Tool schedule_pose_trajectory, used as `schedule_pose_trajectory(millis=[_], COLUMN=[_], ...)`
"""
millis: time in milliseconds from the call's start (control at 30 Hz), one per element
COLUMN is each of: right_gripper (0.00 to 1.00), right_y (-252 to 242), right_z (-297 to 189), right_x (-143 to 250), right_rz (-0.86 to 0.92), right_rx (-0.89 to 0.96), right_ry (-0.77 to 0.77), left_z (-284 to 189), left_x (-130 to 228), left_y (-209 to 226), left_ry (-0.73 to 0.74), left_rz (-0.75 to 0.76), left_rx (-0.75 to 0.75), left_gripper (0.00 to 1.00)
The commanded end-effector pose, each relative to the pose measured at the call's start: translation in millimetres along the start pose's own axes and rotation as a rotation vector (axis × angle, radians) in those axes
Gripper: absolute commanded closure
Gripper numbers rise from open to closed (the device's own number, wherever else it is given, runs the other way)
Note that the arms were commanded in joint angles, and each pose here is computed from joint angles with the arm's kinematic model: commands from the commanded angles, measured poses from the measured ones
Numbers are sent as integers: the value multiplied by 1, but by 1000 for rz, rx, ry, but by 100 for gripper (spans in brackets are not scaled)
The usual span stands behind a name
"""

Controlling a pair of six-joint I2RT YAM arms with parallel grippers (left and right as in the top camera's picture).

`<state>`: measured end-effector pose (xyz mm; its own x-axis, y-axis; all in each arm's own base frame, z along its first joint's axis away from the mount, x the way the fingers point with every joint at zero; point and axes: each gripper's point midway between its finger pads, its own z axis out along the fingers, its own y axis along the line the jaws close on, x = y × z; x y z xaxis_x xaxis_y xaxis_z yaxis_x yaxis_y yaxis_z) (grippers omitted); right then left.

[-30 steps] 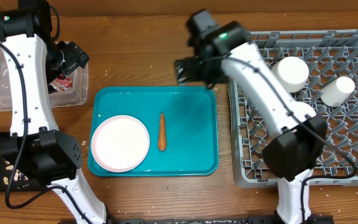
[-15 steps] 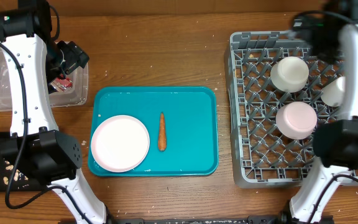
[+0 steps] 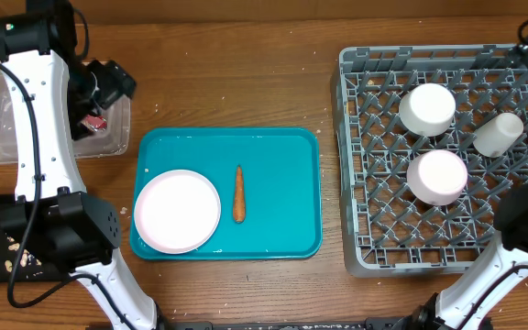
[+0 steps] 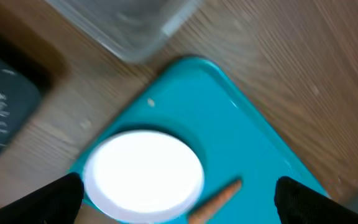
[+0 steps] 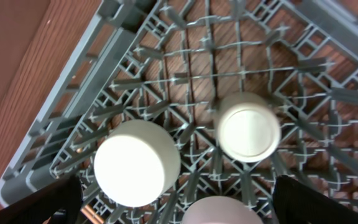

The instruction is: Sort waste into correct bins and load items into the dishwasher

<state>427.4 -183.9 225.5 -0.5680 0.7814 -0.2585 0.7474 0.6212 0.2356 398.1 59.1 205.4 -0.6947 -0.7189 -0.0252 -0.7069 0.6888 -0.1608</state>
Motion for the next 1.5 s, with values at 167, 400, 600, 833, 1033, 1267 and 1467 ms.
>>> schedule_pose_trajectory(millis=[167,400,600,833,1033,1267,1467], right_gripper=[0,0,0,0,0,0,0], right_y=[2,3,3,3,3,3,3], right_z=[-19,-19,-19,-19,-19,-19,-19], right_x=[-6,-6,-6,-6,-6,-6,-6], right_rz=[4,3,3,3,3,3,3], right_rx=[-22,-23,-23,-23,-23,-23,-23], right_ry=[-50,-49,-49,-50,-49,-49,-49], left_z=[-11,11,31,68,102,133,166], left_x=[83,154,216,236,230,232,240], left_y=[-87,-108,-114,-93,-89,-86,-85], left_ry=[187,124,144,172,168,173,202], left_rz=[400,641,718,646,626,659,705], left_rx=[284,14,-105,-242,-248,-233,-176], left_gripper=[2,4,4,3,2,0,0])
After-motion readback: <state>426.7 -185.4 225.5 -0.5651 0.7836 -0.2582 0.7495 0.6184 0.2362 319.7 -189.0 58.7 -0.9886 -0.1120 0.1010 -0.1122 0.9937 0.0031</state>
